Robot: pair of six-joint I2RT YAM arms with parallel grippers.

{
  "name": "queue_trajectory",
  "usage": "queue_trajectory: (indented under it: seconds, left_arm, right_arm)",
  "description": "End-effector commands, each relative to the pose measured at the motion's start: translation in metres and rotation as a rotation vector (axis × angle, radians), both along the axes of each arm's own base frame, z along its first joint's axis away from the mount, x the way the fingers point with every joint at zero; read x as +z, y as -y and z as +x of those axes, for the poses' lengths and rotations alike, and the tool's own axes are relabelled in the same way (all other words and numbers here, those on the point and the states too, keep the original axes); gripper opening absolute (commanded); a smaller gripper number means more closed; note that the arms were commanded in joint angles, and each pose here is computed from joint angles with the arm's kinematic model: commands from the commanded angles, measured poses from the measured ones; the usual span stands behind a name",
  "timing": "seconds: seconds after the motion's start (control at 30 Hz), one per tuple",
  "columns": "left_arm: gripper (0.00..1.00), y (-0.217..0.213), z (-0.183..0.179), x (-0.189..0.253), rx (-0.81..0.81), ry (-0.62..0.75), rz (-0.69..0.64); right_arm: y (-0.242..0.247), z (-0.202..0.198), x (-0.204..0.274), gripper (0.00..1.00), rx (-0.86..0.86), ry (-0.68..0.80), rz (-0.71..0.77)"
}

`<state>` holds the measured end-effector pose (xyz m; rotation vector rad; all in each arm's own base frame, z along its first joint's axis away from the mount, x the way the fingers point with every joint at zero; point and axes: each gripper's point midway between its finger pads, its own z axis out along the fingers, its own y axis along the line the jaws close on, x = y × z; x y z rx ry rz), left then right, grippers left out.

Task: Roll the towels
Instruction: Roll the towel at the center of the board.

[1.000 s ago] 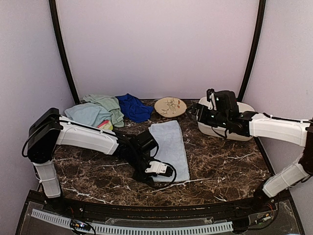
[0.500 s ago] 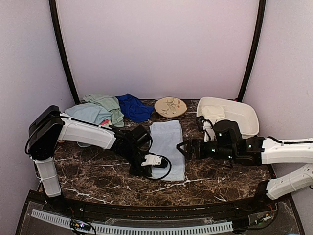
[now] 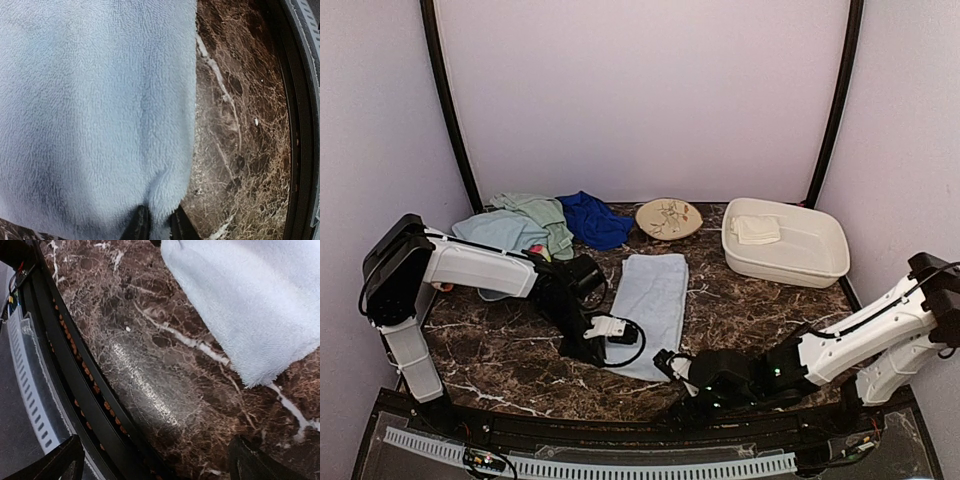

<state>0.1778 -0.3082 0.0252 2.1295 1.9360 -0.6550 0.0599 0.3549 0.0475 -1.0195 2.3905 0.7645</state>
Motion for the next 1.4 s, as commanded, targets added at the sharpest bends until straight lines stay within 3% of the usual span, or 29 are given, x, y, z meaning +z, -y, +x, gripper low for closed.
queue_trajectory:
  seconds: [0.0, 0.03, 0.07, 0.23, 0.47, 0.73, 0.97, 1.03, 1.2, 1.37]
  left_arm:
    - [0.16, -0.007, -0.014, 0.010, -0.012, -0.079, 0.005]
    - [0.16, -0.006, -0.014, 0.010, -0.011, -0.091, 0.005]
    - [0.16, -0.005, -0.014, 0.011, -0.010, -0.102, 0.004]
    - [0.16, -0.005, -0.010, 0.013, 0.002, -0.146, 0.011]
    - [0.16, -0.005, 0.000, 0.012, 0.023, -0.177, 0.018]
    - [0.16, 0.000, 0.008, 0.020, 0.045, -0.206, -0.009]
    - [0.22, 0.003, 0.008, 0.027, 0.046, -0.214, -0.032]
    - [0.26, 0.001, 0.006, 0.030, 0.047, -0.211, -0.039]
    - [0.47, -0.011, 0.015, 0.038, 0.093, -0.157, -0.094]
    - [0.58, -0.023, 0.030, 0.053, 0.123, -0.024, -0.164]
  right_arm:
    - [-0.016, 0.046, 0.013, 0.79, 0.323, 0.686, -0.183]
    - [-0.013, 0.062, 0.016, 0.71, 0.539, 0.974, -0.366]
    - [-0.014, 0.065, 0.013, 0.70, 0.593, 1.034, -0.412]
    - [-0.020, 0.075, -0.003, 0.58, 0.639, 1.112, -0.516]
    - [-0.012, 0.070, 0.001, 0.56, 0.629, 1.115, -0.487]
    - [-0.029, 0.062, -0.009, 0.52, 0.679, 1.068, -0.439]
    - [-0.037, 0.083, -0.015, 0.26, 0.591, 0.963, -0.424]
    - [-0.038, 0.089, -0.014, 0.17, 0.555, 0.896, -0.406]
    - [-0.039, 0.090, -0.006, 0.00, 0.483, 0.731, -0.325]
    - [-0.041, 0.088, 0.014, 0.00, 0.398, 0.537, -0.162]
